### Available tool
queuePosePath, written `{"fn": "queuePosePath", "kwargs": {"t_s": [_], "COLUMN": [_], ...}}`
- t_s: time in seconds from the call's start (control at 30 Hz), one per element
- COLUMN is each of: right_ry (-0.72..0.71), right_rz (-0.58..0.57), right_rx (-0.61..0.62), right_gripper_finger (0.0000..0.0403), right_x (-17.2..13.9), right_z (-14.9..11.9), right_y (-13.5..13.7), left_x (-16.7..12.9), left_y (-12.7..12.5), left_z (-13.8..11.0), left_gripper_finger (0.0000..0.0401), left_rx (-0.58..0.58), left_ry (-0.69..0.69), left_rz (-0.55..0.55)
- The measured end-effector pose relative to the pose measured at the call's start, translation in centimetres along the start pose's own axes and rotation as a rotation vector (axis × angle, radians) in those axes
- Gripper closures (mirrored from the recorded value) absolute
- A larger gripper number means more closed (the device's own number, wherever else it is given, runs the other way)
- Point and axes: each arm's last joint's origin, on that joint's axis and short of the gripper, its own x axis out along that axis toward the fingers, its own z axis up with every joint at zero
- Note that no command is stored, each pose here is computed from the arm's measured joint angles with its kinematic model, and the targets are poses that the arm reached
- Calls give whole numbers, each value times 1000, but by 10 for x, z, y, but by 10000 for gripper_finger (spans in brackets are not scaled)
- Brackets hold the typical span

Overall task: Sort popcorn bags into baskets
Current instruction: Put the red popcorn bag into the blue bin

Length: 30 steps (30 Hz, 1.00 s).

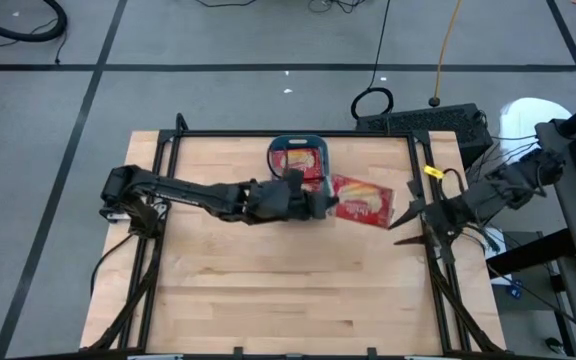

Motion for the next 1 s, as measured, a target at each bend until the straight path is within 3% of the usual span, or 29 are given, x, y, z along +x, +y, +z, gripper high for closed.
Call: {"fn": "queuePosePath", "kwargs": {"t_s": [0.17, 0.37, 0.63, 0.8, 1.0], "right_ry": [15, 51, 244, 366, 304], "right_rz": [-103, -206, -410, -598, -705], "right_rx": [-59, -352, -813, -1064, -1062], "right_gripper_finger": [184, 158, 136, 147, 207], "right_x": [-6, -10, 22, 44, 45], "right_z": [9, 23, 30, 38, 52], "right_y": [-1, -2, 3, 5, 5], "left_x": [-12, -30, -44, -48, -58], "left_y": [-11, -24, -38, -42, -46], "left_z": [15, 25, 32, 33, 41], "left_gripper_finger": [400, 400, 400, 400, 400], "left_rx": [-2, -7, -51, -82, -89], "left_ry": [-15, -29, -12, 20, 6], "left_rz": [-53, -101, -187, -226, -244]}}
